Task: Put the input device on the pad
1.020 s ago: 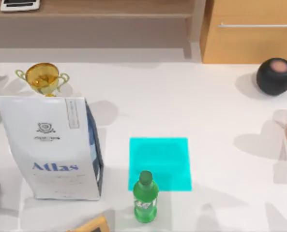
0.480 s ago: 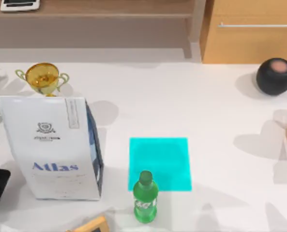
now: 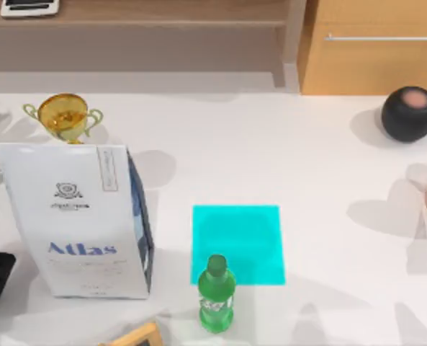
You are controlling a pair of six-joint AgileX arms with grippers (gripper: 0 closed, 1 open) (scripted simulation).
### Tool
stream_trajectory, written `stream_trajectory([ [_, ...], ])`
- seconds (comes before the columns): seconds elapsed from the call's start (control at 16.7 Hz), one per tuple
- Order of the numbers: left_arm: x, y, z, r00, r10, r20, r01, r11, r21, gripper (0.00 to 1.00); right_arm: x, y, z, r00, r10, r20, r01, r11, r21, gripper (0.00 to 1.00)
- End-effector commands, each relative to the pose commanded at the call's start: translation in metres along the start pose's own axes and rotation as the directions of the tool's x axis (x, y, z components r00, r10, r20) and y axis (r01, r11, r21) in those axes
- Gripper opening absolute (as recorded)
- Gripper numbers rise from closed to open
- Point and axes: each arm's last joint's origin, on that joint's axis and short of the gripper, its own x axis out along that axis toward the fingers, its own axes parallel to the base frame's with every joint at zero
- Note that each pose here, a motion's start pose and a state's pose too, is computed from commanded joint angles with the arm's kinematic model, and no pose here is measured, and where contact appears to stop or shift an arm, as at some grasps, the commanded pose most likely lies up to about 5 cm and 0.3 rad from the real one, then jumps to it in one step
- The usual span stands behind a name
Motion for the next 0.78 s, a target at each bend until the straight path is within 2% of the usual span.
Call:
stream_trajectory([
  [0.6,0.0,0.0,0.0,1.0,0.0,0.0,0.0,1.0,0.0,0.02,0.0,0.0,0.0,1.0,0.0,0.0,0.0,1.0,0.0,1.0],
  [0.78,0.0,0.0,0.0,1.0,0.0,0.0,0.0,1.0,0.0,0.0,0.0,0.0,0.0,1.0,0.0,0.0,0.0,1.0,0.0,1.0],
])
